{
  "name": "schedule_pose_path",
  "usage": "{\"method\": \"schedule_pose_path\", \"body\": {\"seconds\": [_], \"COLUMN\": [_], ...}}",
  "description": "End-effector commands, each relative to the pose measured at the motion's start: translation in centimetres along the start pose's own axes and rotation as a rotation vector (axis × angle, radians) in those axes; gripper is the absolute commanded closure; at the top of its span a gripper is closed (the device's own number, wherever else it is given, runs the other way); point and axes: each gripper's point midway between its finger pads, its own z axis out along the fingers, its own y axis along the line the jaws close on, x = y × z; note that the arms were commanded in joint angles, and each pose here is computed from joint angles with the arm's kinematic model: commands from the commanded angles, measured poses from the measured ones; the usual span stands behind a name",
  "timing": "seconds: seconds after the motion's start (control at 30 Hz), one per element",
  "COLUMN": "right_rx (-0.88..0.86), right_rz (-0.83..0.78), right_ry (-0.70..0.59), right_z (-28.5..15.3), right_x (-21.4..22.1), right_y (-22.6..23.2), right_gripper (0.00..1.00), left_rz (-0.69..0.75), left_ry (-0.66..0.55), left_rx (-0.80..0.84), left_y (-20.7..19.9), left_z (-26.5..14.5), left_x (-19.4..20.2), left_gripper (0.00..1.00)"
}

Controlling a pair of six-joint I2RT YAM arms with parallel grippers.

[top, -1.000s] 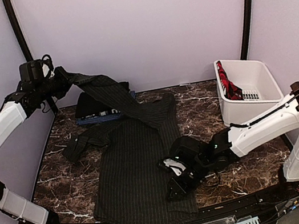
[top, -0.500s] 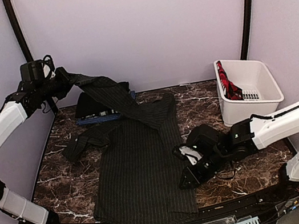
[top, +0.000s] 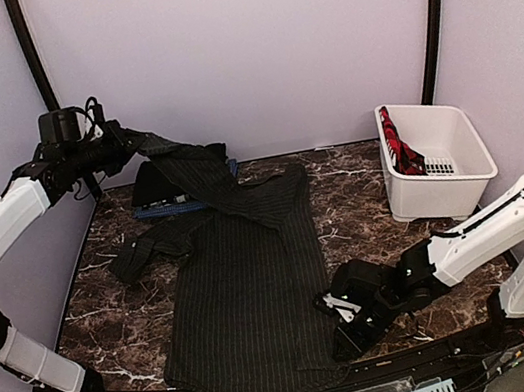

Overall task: Fold and stack the long sleeve shirts
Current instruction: Fold the flattened shirt at the center of the board, then pass from the left arm to the right

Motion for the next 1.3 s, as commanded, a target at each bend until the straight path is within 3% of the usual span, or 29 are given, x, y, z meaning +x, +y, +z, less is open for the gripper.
{"method": "schedule_pose_path", "body": {"seconds": [0.0, 0.27, 0.5, 0.6, 0.8, 0.93, 1.13, 1.27], "right_rx": [-0.013, 0.057, -0.106, -0.182, -0.249, -0.308, -0.197, 0.016], "right_rz": [-0.024, 0.019, 0.070, 0.030, -0.012, -0.077, -0.187, -0.280], "right_ry": [-0.064, -0.325, -0.604, -0.688, -0.727, -0.761, -0.840, -0.909], "right_z": [-1.1, -6.7, -10.5, -11.1, -10.5, -11.1, -11.5, -11.7], "right_x": [-1.6, -9.5, -17.4, -20.1, -23.7, -25.2, -27.2, -28.3], "right_y": [1.4, 1.4, 3.6, 5.8, 8.1, 10.2, 11.5, 11.5], "right_gripper": [0.82, 0.74, 0.52, 0.46, 0.40, 0.37, 0.35, 0.35], "left_rz": [0.035, 0.043, -0.162, -0.268, -0.480, -0.614, -0.735, -0.755], "left_ry": [0.175, 0.468, 0.572, 0.546, 0.438, 0.366, 0.325, 0.332], "left_rx": [0.126, 0.253, 0.205, 0.183, 0.132, 0.190, 0.137, 0.122], "left_y": [-1.5, -4.5, -3.2, -3.0, -1.8, -2.6, -1.8, -1.6], "left_z": [0.2, -0.7, -1.1, -1.1, -1.8, -2.7, -3.0, -2.8], "left_x": [4.1, 14.6, 21.8, 22.4, 22.0, 20.4, 19.9, 20.0], "left_gripper": [1.00, 1.00, 1.00, 1.00, 1.00, 1.00, 1.00, 1.00]}}
